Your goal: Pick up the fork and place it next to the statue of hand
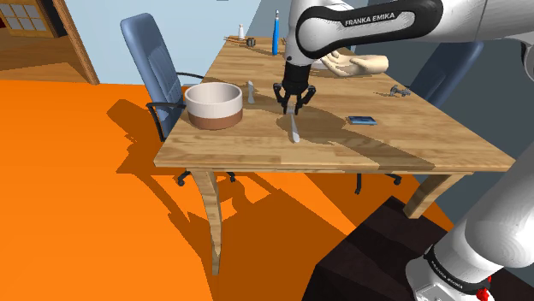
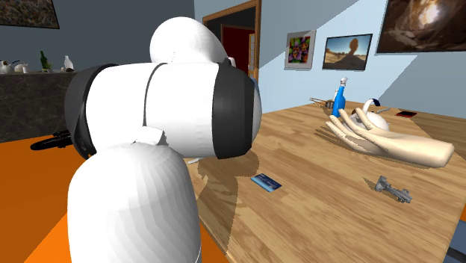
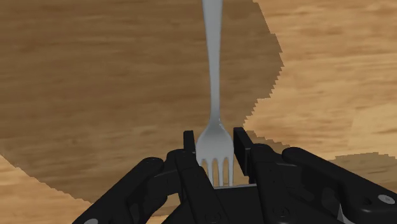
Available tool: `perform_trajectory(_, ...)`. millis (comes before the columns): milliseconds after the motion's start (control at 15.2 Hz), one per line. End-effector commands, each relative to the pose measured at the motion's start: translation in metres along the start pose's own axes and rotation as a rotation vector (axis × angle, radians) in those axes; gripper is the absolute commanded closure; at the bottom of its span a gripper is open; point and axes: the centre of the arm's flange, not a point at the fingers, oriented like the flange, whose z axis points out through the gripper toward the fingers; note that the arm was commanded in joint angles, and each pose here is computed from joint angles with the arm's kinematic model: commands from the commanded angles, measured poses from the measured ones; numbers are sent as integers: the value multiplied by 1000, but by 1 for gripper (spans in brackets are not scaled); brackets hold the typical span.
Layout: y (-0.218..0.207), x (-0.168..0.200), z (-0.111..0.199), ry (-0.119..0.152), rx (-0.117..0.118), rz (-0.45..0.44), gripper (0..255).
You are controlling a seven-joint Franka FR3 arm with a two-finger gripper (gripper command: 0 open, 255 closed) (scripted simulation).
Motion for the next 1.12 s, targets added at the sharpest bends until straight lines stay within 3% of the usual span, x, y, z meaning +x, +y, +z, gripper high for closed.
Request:
perform_trajectory(0,-3,-2,5,-7,-1,-5,255)
perform_trajectory(396,-2,-2,6,-7,-1,-5,255)
perform_trajectory(1056,-4,2,-47,-7,-1,-5,255)
